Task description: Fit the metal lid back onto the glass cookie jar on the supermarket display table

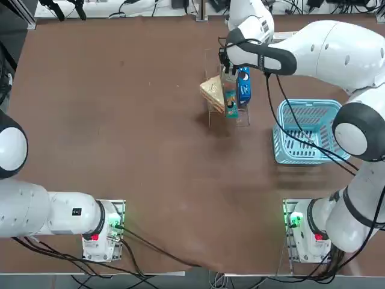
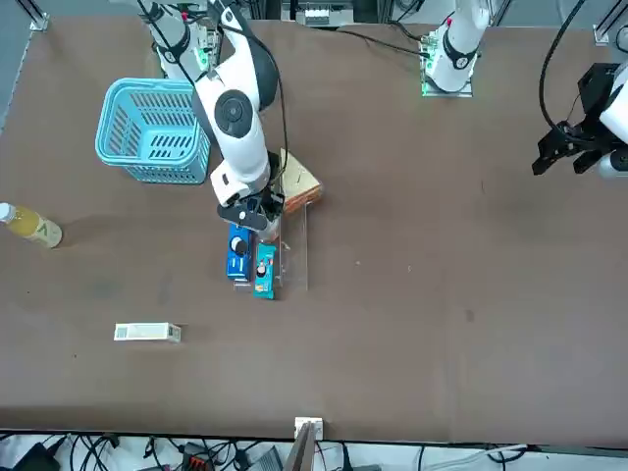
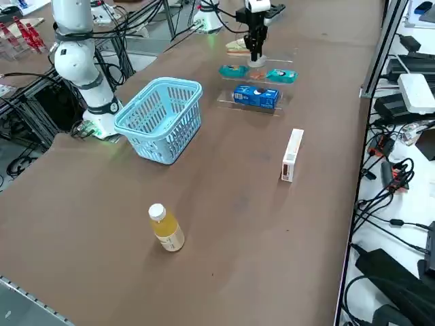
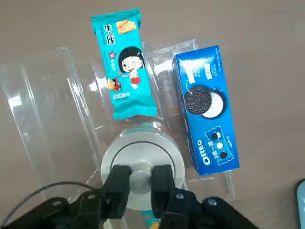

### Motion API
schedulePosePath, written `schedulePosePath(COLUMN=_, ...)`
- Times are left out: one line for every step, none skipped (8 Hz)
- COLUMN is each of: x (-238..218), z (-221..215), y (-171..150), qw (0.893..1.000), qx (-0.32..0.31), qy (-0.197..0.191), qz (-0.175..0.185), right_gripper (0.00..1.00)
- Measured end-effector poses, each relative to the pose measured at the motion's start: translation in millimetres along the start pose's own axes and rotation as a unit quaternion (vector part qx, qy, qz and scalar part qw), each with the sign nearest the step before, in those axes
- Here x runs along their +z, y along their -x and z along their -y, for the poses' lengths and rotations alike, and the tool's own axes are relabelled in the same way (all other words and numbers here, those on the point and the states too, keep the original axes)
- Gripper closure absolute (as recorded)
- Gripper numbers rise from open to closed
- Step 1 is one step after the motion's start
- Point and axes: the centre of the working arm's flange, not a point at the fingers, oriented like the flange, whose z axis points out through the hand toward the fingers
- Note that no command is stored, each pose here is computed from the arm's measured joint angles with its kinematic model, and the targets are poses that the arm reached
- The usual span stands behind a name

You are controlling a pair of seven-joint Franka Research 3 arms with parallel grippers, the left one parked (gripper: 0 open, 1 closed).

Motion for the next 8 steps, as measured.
schedulePosePath(x=0.0, z=0.0, y=0.0, qw=1.000, qx=0.000, qy=0.000, qz=0.000, right_gripper=0.72)
schedulePosePath(x=-0.1, z=0.0, y=-0.1, qw=1.000, qx=0.000, qy=0.000, qz=0.000, right_gripper=0.72)
schedulePosePath(x=-0.8, z=-0.1, y=-0.7, qw=1.000, qx=0.000, qy=-0.001, qz=-0.001, right_gripper=0.72)
schedulePosePath(x=-0.9, z=-0.1, y=-1.0, qw=1.000, qx=0.000, qy=-0.001, qz=-0.001, right_gripper=0.72)
schedulePosePath(x=-1.1, z=-0.2, y=-1.3, qw=1.000, qx=0.000, qy=-0.001, qz=-0.001, right_gripper=0.72)
schedulePosePath(x=-1.2, z=-0.4, y=-1.6, qw=1.000, qx=0.000, qy=-0.001, qz=-0.001, right_gripper=0.72)
schedulePosePath(x=-0.9, z=-0.3, y=-1.7, qw=1.000, qx=0.000, qy=-0.001, qz=-0.001, right_gripper=0.72)
schedulePosePath(x=-0.9, z=-0.3, y=-1.8, qw=1.000, qx=0.000, qy=-0.001, qz=-0.001, right_gripper=0.72)
